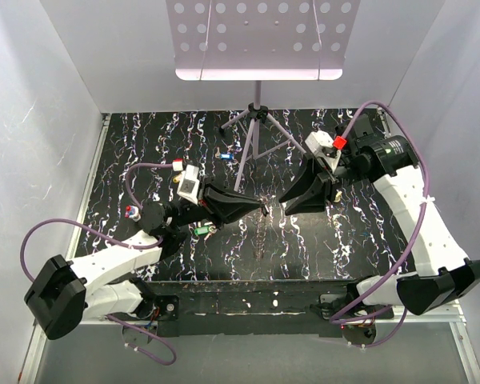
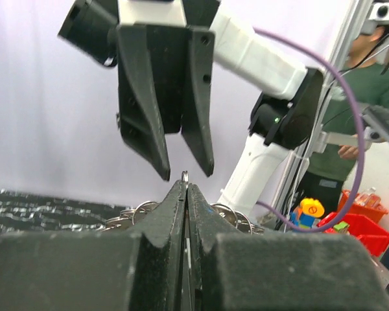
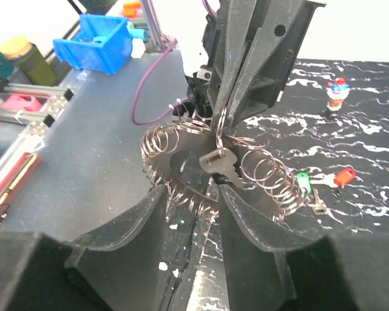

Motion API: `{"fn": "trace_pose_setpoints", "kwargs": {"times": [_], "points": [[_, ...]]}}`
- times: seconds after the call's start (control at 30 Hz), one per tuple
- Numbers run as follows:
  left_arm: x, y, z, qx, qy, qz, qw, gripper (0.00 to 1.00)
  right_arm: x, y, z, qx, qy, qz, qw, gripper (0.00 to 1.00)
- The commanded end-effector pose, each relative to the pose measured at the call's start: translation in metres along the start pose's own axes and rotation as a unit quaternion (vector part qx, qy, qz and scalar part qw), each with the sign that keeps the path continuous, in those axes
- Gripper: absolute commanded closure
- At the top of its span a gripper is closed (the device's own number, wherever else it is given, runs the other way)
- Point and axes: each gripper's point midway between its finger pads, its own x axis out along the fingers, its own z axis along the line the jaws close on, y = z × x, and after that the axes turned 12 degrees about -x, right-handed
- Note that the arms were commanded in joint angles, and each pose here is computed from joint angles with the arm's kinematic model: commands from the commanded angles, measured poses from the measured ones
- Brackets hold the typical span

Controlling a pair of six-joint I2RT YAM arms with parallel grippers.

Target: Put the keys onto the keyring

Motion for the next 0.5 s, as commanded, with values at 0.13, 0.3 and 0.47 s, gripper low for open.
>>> {"fn": "trace_pose_setpoints", "kwargs": {"times": [0.13, 0.3, 0.47], "points": [[0.007, -0.032, -0.024, 0.002, 0.057, -0.066, 0.996, 1.0, 0.006, -0.026, 0.007, 0.016, -0.029, -0.044, 0.999, 0.57], [0.009, -0.029, -0.023, -0.001, 0.055, -0.058, 0.997, 1.0, 0.009, -0.028, 0.004, 0.019, -0.031, -0.033, 0.999, 0.57], [0.01, -0.028, -0.022, -0.005, 0.056, -0.056, 0.997, 1.0, 0.016, -0.021, 0.0, 0.034, -0.036, -0.02, 0.999, 0.6]]}}
